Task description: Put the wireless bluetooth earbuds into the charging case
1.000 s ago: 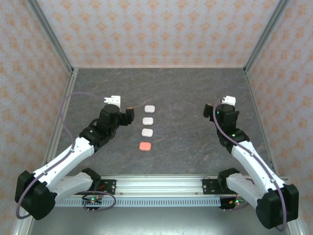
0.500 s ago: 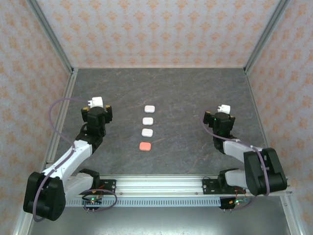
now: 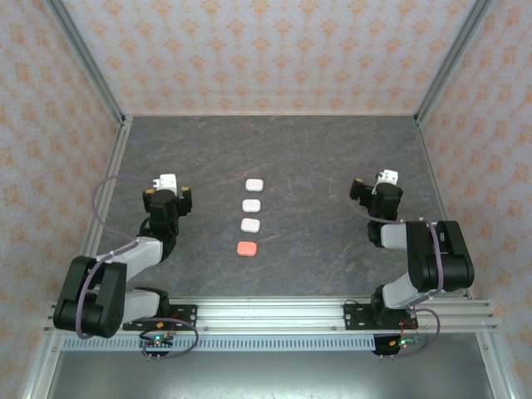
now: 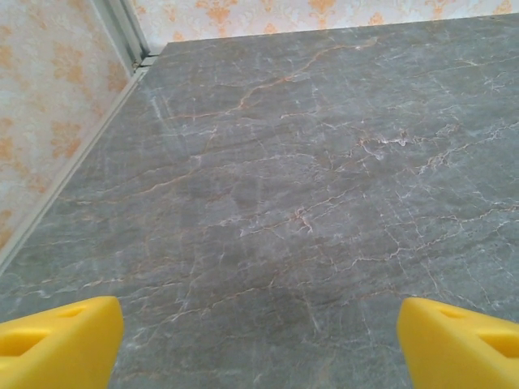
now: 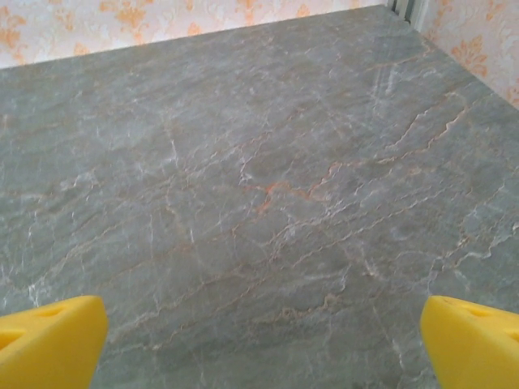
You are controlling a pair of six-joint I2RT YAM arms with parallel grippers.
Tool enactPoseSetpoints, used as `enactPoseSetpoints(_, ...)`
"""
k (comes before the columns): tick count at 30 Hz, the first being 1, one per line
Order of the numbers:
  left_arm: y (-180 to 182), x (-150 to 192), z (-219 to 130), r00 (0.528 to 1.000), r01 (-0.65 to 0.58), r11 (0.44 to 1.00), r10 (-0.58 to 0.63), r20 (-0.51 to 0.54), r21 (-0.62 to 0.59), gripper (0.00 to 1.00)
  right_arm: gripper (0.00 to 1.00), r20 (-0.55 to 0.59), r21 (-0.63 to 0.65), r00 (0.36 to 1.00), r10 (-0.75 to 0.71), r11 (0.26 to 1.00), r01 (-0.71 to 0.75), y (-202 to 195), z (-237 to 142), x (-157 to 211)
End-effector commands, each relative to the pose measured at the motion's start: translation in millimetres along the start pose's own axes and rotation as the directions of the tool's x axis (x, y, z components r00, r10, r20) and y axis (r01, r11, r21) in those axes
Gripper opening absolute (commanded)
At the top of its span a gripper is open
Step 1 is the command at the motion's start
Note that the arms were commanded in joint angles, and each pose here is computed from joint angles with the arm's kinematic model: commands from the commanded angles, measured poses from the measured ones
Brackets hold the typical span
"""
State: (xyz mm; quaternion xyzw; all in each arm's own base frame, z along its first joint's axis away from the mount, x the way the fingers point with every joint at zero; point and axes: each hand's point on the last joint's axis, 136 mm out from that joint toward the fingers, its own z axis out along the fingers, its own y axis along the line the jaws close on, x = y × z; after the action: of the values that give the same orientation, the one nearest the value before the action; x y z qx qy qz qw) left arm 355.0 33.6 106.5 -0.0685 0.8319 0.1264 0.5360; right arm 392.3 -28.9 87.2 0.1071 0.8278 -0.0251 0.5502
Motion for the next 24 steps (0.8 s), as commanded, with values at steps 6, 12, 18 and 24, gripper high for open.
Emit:
enactPoseSetpoints(6,-21,-5,27,0.994,0.072,0.989,-0.082,0.072,0.13,0.87,0.99,-0.009,-0.03,1.0,0.028,0.999,-0.029,5,1,-1)
enactPoseSetpoints(12,-17,-4,36,0.996,0.09,0.99,-0.091,0.008,0.11,0.99,0.99,-0.011,-0.029,1.0,0.028,0.999,-0.028,5,1,0)
enactPoseSetpoints(18,-17,-4,36,0.996,0.086,0.991,-0.087,0.007,0.106,1.0,0.99,-0.011,-0.024,1.0,0.02,1.0,-0.02,6,1,0)
enactPoseSetpoints(24,-16,-4,36,0.996,0.086,0.991,-0.087,0.008,0.106,1.0,0.99,-0.008,-0.015,1.0,0.015,1.0,-0.015,5,1,0)
